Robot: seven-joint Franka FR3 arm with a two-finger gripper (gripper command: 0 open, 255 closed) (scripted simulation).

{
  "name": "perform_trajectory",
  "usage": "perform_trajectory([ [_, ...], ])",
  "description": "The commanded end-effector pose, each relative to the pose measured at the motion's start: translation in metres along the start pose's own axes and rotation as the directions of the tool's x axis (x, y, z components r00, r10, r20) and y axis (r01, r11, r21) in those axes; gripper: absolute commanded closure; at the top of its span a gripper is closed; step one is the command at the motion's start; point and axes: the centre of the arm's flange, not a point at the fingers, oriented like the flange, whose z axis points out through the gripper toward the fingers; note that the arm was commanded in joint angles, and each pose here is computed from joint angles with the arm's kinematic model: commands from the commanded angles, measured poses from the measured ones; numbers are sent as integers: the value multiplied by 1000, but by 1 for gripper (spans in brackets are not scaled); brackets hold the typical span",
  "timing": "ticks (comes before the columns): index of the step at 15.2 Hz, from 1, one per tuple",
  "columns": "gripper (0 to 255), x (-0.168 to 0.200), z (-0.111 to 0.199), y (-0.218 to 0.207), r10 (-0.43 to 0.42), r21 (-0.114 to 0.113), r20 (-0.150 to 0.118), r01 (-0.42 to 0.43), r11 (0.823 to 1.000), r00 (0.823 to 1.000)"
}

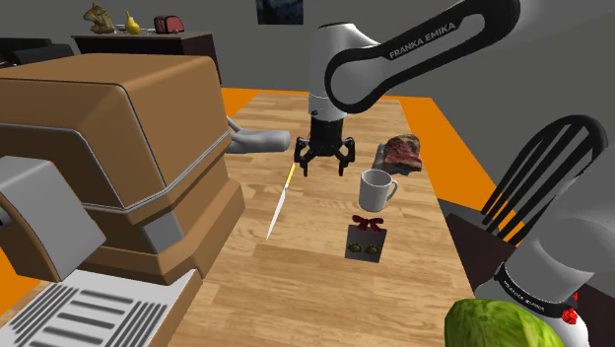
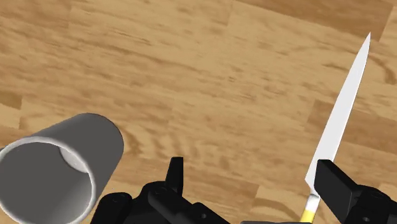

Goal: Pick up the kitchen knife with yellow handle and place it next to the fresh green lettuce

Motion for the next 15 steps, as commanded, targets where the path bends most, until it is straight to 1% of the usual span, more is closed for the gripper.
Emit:
perform_trajectory([
  [1,0,10,15,-23,44,-4,-10,-44,999,999],
  [6,0,32,53,-74,145,-18,-35,-145,989,989],
  [11,0,60,90,-119,239,-28,-59,-241,970,969],
  [15,0,61,111,-118,239,-28,-59,-241,970,969],
])
